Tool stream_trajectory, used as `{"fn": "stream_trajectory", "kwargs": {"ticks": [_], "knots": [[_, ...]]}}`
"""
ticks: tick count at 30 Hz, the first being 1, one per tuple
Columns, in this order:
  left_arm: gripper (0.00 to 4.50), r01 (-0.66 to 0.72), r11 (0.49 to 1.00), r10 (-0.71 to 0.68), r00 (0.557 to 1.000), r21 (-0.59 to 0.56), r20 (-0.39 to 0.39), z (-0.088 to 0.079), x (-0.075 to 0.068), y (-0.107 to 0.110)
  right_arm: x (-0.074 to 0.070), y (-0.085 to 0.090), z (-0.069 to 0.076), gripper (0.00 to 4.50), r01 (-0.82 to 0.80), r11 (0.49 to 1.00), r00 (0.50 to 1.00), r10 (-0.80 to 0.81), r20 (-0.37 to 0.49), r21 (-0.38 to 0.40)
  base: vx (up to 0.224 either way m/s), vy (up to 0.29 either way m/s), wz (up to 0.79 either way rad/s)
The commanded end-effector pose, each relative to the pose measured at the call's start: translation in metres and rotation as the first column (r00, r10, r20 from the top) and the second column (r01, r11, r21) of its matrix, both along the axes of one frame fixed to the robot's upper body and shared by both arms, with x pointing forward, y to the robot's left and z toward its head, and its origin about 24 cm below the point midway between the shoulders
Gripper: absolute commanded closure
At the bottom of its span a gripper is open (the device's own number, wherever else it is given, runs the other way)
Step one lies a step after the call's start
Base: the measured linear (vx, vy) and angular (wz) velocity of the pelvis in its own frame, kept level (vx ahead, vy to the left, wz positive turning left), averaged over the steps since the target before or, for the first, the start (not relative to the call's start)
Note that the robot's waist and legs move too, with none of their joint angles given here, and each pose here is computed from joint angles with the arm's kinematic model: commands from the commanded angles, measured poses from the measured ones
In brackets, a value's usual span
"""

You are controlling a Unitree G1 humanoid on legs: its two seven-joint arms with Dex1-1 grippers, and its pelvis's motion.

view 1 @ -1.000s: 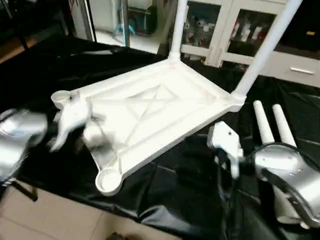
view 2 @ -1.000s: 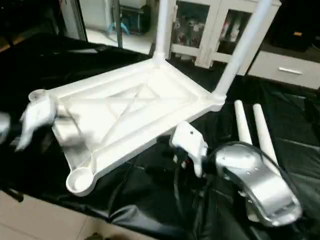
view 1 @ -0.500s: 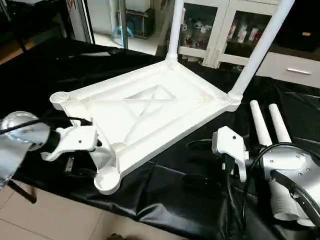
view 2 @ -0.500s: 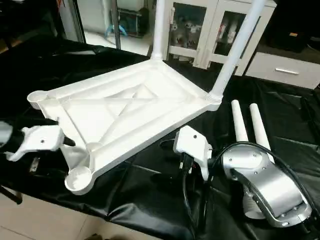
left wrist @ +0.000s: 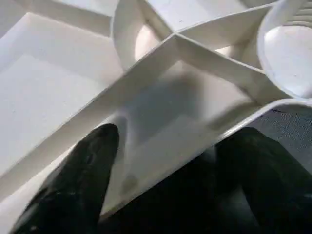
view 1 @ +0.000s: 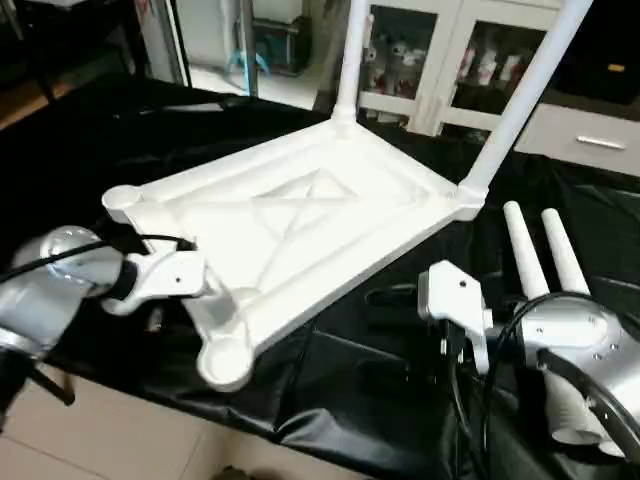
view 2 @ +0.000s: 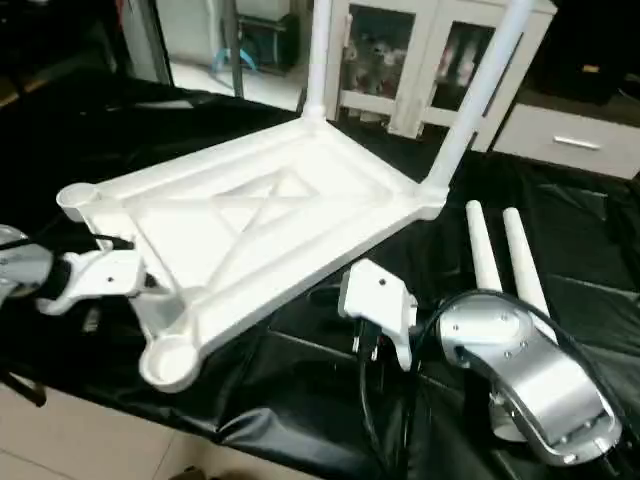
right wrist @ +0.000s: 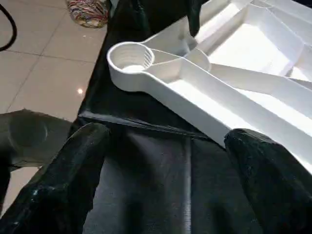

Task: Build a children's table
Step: Rotate table base

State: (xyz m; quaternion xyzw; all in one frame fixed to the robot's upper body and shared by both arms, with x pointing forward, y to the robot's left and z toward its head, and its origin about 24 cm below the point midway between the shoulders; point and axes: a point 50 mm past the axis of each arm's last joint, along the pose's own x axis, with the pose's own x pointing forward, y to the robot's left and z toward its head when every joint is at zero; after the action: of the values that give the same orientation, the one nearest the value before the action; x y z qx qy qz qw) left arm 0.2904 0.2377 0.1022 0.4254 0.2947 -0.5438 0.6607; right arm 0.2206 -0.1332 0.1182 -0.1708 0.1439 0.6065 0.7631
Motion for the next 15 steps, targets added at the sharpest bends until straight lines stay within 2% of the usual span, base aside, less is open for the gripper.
{"fn": "stream_trajectory", "kwargs": {"ticks": [1, 15], "knots": [[0.80, 0.023, 1.000, -0.023, 1.000, -0.009, 0.005, 0.0039, 0.0030, -0.0042, -0.0035, 0.0011, 0.0029, 0.32, -0.028, 1.000, 1.000, 0.028, -0.004, -0.002, 0.000, 0.000, 0.00], [1.99, -0.061, 0.998, 0.060, 0.997, -0.027, -0.039, -0.0051, 0.0070, -0.0049, -0.0034, 0.0065, 0.0019, 0.32, -0.043, 0.999, 0.999, 0.043, -0.010, 0.009, 0.000, 0.000, 0.00]]}}
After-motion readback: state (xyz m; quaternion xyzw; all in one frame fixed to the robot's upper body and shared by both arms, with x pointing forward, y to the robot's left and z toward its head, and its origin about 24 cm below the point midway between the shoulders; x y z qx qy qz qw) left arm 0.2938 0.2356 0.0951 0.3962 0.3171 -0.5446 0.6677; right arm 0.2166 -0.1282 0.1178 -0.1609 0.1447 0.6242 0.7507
